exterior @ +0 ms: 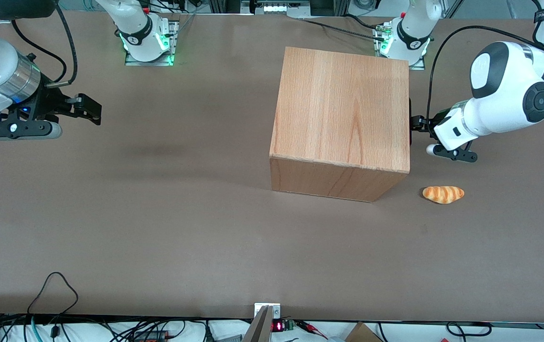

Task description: Open top drawer with left arm

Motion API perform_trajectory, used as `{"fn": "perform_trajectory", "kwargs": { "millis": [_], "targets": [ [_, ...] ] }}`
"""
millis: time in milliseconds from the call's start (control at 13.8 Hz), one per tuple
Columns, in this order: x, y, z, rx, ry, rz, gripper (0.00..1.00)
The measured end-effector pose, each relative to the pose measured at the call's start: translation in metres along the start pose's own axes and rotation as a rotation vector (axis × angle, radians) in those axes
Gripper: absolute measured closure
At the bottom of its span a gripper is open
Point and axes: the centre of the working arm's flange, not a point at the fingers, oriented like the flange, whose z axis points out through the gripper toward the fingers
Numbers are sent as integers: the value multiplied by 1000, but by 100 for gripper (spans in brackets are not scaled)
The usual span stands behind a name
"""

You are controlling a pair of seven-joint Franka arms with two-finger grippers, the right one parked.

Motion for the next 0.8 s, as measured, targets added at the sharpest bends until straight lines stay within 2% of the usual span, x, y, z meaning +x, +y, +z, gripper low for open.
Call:
{"fn": "perform_trajectory", "kwargs": {
  "millis": [362,796],
  "targets": [
    [2,-7,1,-6,6,4,0],
    [1,-50,-5,-25,28,-21,0]
  ]
}}
